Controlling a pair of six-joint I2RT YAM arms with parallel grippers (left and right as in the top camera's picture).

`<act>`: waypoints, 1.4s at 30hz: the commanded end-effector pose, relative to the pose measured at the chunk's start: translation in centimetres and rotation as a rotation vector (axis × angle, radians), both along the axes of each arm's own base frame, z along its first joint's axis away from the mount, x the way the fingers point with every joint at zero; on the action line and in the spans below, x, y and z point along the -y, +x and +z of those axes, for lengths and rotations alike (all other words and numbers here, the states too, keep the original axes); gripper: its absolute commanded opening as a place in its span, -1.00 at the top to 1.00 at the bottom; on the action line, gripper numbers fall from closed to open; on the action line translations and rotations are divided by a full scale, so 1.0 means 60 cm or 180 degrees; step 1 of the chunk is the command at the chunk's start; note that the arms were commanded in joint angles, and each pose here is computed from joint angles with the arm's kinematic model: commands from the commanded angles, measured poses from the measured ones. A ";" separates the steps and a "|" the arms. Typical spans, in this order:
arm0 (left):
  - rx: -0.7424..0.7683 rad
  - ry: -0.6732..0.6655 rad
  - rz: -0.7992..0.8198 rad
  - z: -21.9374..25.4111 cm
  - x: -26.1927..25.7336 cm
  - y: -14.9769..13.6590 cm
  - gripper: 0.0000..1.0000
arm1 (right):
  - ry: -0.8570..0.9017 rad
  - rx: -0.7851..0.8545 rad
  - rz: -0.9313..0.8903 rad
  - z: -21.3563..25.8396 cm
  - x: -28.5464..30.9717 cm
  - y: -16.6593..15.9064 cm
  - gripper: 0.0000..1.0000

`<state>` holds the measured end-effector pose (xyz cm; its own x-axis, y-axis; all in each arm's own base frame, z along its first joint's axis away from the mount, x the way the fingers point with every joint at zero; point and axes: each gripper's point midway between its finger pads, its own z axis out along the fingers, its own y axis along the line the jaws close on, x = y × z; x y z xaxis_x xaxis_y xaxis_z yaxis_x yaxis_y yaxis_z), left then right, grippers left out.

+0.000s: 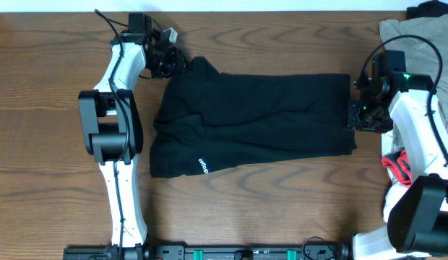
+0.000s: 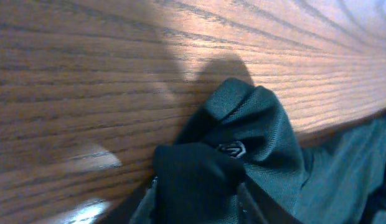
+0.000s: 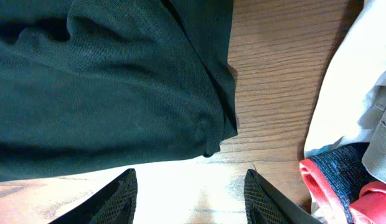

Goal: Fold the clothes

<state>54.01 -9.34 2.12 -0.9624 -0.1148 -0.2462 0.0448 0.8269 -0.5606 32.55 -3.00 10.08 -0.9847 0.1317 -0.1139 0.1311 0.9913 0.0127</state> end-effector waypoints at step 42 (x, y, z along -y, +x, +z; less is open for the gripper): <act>-0.0010 0.0227 -0.0041 0.112 -0.014 -0.046 0.88 | 0.0899 0.1698 0.0252 -0.114 -0.007 0.297 -0.80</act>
